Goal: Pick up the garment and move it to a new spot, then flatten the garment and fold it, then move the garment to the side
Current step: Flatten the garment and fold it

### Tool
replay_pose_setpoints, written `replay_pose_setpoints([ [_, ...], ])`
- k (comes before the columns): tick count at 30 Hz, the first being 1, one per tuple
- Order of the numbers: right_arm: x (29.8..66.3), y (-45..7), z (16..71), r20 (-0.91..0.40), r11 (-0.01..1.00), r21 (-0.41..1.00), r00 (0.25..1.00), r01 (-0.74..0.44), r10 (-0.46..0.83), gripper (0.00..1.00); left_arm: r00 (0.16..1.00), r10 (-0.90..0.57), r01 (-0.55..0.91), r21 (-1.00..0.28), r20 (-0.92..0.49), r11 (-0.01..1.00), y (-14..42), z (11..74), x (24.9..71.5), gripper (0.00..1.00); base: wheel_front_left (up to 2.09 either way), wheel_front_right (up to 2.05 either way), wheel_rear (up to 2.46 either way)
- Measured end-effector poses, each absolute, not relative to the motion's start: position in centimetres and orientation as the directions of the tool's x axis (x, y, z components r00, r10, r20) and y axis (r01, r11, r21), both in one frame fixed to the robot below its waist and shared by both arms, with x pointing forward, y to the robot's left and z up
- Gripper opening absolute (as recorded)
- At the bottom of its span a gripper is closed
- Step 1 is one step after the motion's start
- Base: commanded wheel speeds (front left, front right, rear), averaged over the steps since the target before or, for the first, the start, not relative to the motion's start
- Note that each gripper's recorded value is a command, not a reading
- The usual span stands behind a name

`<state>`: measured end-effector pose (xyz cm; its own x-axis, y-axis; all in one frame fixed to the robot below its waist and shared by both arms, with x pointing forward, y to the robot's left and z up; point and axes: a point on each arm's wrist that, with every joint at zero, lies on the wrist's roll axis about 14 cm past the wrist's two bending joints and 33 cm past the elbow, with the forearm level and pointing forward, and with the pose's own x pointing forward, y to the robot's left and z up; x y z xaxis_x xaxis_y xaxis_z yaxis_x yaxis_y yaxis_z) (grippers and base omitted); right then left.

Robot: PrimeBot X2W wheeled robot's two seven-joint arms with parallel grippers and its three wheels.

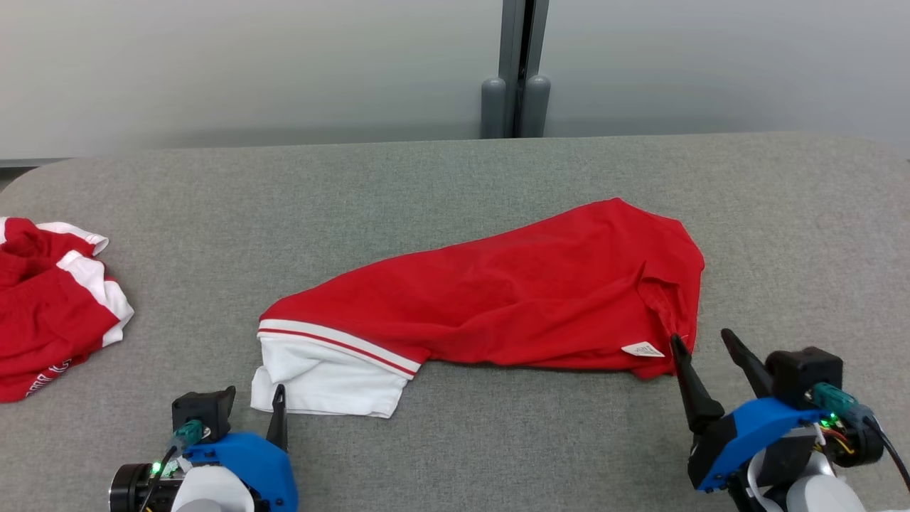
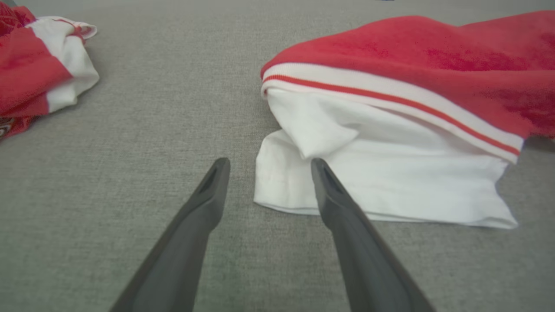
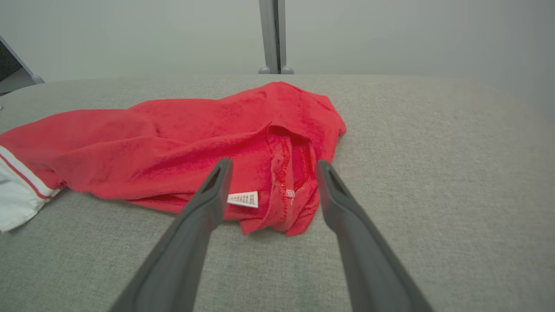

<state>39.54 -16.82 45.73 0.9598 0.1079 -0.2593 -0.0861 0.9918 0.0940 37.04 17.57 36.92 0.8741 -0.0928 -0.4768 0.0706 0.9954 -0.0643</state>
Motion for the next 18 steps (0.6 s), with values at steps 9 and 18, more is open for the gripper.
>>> replay_pose_setpoints([
  [9, 40.6, -16.3, 43.3, -0.391, 0.99, 0.106, 0.911, -0.092, 0.127, 1.0, 0.804, -0.088, 0.063, -0.062, -0.588, 0.996, 17.6, 34.3, 37.8, 0.0, 0.0, 0.0, 0.0],
  [18, 41.5, -16.0, 41.4, -0.554, 0.989, -0.019, 0.825, -0.143, 0.109, 1.0, 0.816, -0.1, 0.052, -0.101, -0.569, 0.994, 16.9, 34.0, 38.3, 0.0, 0.0, 0.0, 0.0],
])
